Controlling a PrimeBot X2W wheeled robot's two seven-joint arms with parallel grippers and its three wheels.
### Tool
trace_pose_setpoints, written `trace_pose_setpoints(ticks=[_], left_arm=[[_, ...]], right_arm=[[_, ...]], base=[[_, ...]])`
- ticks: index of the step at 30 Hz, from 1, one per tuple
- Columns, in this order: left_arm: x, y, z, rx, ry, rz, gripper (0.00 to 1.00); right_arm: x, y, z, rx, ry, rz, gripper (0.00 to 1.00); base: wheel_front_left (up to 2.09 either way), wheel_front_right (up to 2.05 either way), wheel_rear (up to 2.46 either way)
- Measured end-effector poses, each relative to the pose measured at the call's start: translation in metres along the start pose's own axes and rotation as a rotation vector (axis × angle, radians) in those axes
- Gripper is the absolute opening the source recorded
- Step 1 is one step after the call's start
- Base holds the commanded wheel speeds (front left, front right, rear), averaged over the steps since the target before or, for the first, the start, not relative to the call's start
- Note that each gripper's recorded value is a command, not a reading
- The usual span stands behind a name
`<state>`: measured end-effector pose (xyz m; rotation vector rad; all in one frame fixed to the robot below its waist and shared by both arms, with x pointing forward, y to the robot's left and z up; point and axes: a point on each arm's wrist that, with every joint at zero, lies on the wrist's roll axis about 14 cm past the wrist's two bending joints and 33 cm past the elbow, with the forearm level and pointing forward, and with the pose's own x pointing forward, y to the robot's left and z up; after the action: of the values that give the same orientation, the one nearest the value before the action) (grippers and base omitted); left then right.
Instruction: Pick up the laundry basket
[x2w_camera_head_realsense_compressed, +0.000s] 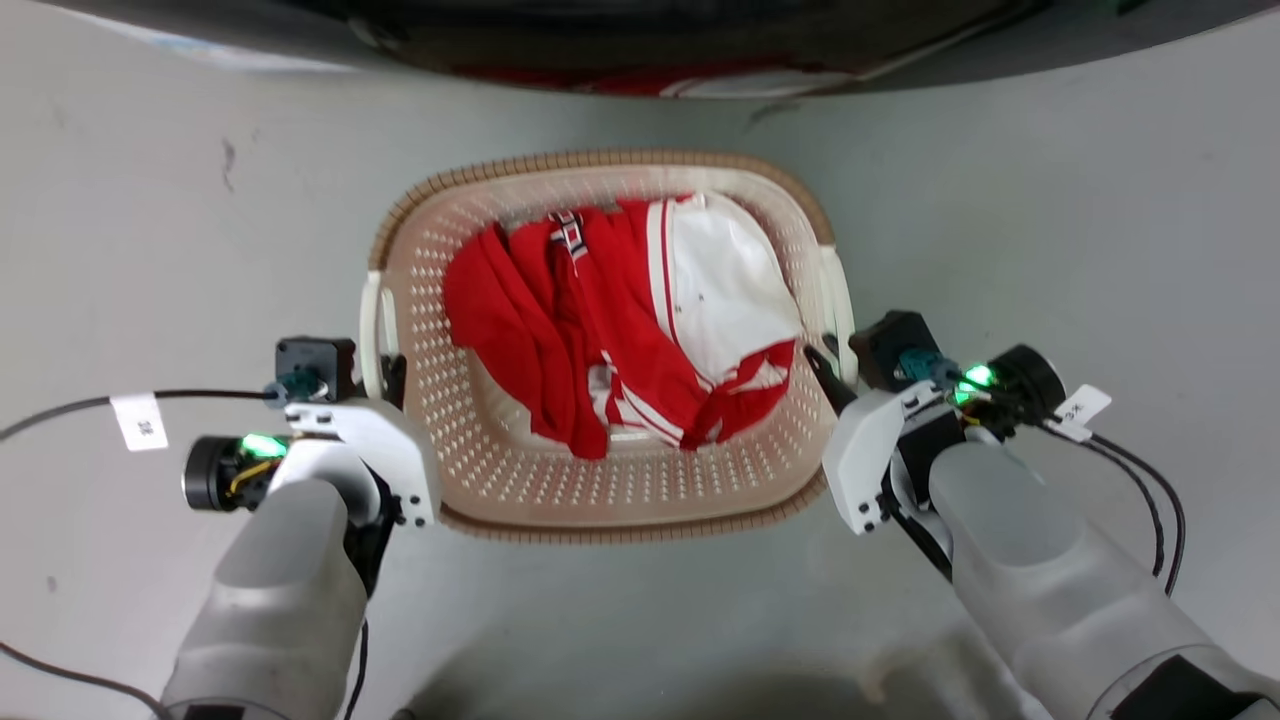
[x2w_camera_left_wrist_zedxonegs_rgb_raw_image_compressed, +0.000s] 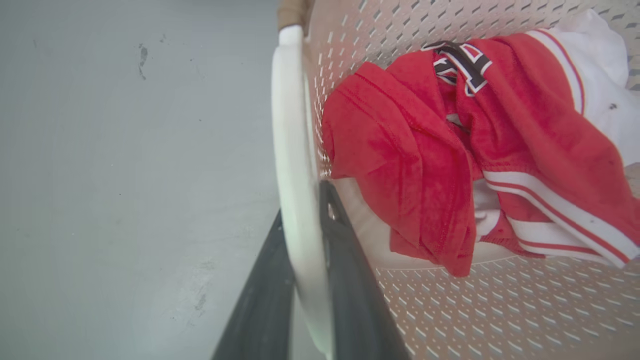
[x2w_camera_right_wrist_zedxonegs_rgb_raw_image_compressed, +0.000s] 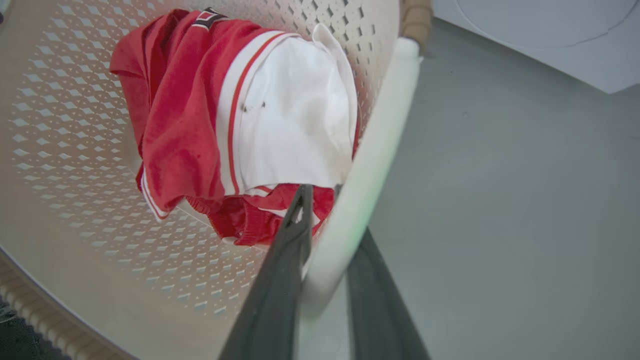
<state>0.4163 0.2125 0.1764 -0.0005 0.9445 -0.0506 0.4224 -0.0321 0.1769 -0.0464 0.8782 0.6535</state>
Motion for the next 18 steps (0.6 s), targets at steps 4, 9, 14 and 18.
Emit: trace_pose_setpoints(ticks=[4,9,14,18], left_arm=[[-0.014,-0.009,0.005,-0.008,-0.008,-0.020,0.00],[-0.031,-0.021,0.018,-0.003,-0.027,-0.048,0.00],[-0.048,-0.034,0.026,0.003,-0.012,-0.079,0.00],[-0.065,-0.047,0.037,0.021,-0.015,-0.113,0.00]], right_arm=[[-0.018,0.001,0.003,-0.002,0.012,-0.021,0.00],[-0.042,0.002,0.009,0.012,0.022,-0.052,0.00],[-0.066,0.003,0.012,0.018,0.040,-0.084,0.00],[-0.090,0.004,0.014,0.025,0.058,-0.118,0.00]], base=[[0.00,0.00,0.00],[0.00,0.00,0.00],[0.00,0.00,0.00],[0.00,0.00,0.00]])
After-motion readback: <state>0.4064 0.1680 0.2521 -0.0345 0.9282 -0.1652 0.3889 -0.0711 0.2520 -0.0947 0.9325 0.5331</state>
